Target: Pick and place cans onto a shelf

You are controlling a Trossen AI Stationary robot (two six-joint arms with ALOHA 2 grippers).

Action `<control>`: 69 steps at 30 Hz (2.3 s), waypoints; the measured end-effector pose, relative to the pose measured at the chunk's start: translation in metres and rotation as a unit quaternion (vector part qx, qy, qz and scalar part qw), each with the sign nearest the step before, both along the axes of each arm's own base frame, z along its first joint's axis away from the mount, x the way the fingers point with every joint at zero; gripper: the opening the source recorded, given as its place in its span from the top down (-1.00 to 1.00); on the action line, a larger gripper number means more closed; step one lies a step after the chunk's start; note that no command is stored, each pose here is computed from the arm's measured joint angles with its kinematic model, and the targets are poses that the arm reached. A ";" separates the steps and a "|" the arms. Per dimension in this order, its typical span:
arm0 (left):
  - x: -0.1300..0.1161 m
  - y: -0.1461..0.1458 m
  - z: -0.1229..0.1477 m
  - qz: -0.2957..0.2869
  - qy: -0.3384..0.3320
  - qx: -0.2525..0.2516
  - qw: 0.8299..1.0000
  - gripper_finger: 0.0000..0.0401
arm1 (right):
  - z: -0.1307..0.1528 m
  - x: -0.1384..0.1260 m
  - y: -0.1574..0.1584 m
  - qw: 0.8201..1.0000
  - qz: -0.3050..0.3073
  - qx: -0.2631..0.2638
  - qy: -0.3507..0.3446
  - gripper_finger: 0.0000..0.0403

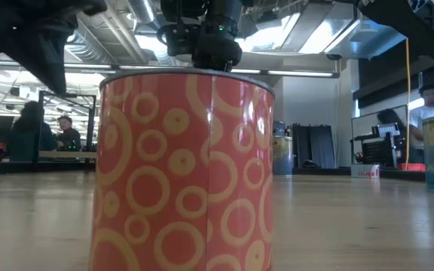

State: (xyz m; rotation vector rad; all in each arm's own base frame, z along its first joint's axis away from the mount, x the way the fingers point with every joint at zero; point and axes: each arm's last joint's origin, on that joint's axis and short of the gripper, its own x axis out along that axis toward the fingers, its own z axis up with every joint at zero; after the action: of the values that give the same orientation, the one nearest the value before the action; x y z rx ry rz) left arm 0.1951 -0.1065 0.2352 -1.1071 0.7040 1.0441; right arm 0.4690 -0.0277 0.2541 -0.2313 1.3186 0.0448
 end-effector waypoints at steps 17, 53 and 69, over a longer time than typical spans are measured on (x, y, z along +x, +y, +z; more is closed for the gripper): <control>0.015 0.037 -0.026 0.052 0.001 -0.039 0.998 0.79 | 0.000 0.000 0.004 0.999 0.040 -0.015 0.008 0.94; -0.029 0.057 -0.083 0.026 -0.258 -0.049 0.964 0.79 | -0.047 0.008 0.002 0.994 0.105 -0.011 -0.003 0.94; -0.027 0.061 -0.082 0.039 -0.261 -0.039 0.964 0.79 | -0.060 0.016 0.005 0.992 0.116 0.023 -0.052 0.98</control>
State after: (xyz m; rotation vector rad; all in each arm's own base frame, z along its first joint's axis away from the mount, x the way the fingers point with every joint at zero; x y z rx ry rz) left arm 0.1677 -0.0451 0.1529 -1.4155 0.2801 0.7428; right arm 0.4845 -0.0230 0.1938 -0.3428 1.1812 0.2567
